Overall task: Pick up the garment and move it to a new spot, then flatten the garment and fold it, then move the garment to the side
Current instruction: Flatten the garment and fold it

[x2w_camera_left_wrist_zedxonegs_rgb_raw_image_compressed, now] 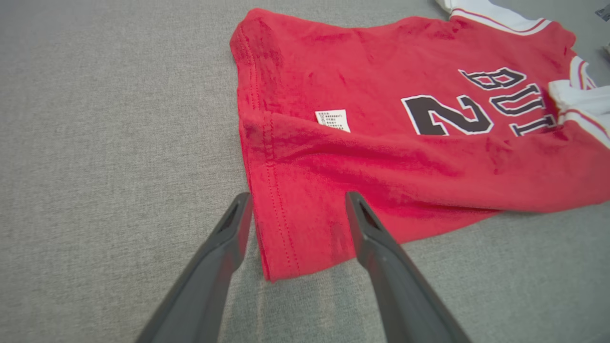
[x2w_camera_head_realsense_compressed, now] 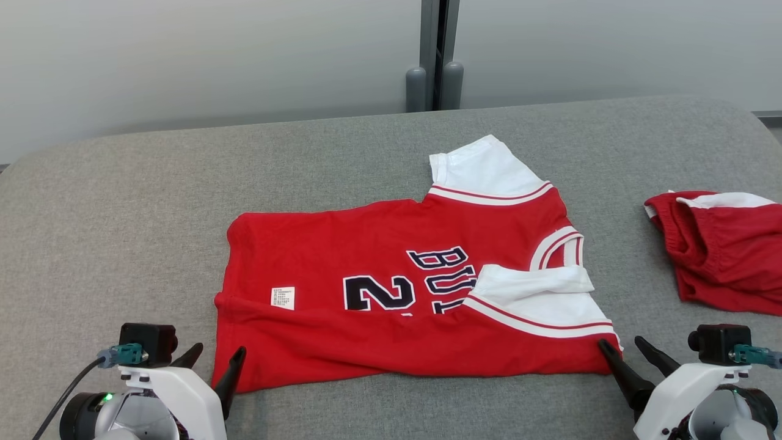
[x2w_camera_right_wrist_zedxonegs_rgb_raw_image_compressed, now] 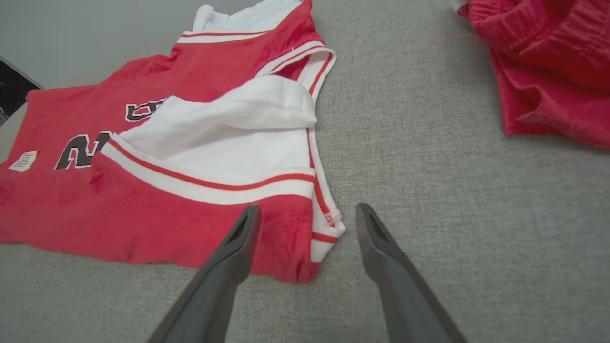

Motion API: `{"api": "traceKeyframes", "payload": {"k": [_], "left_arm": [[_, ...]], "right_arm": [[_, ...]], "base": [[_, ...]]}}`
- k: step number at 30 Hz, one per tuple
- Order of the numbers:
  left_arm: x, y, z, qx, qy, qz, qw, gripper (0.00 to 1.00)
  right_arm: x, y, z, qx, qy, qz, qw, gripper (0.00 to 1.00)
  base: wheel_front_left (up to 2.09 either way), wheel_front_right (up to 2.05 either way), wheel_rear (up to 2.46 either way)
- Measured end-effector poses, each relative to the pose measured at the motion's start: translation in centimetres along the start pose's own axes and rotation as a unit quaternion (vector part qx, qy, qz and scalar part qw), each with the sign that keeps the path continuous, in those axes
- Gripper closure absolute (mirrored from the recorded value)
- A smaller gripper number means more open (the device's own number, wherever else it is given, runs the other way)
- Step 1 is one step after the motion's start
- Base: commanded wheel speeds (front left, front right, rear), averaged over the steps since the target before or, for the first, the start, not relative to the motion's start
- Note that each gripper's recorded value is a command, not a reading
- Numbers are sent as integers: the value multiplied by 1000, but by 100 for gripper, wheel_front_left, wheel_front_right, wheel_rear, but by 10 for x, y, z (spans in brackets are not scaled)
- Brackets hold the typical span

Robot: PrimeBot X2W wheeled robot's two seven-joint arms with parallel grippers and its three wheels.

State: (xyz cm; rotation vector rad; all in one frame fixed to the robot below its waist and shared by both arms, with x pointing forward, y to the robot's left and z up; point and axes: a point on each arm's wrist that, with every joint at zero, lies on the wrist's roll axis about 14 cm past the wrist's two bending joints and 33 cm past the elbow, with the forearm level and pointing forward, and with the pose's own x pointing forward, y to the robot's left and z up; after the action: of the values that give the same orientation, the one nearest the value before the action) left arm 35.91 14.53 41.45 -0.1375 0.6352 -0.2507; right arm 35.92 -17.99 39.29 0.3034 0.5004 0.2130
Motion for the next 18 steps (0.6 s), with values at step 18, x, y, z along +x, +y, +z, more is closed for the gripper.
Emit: {"api": "traceKeyframes", "payload": {"k": [18], "left_arm": [[17, 11, -49, -5, 105, 26, 994, 0]], "right_arm": [[13, 16, -8, 28, 36, -11, 999, 0]], "base": [[0, 0, 0]]}}
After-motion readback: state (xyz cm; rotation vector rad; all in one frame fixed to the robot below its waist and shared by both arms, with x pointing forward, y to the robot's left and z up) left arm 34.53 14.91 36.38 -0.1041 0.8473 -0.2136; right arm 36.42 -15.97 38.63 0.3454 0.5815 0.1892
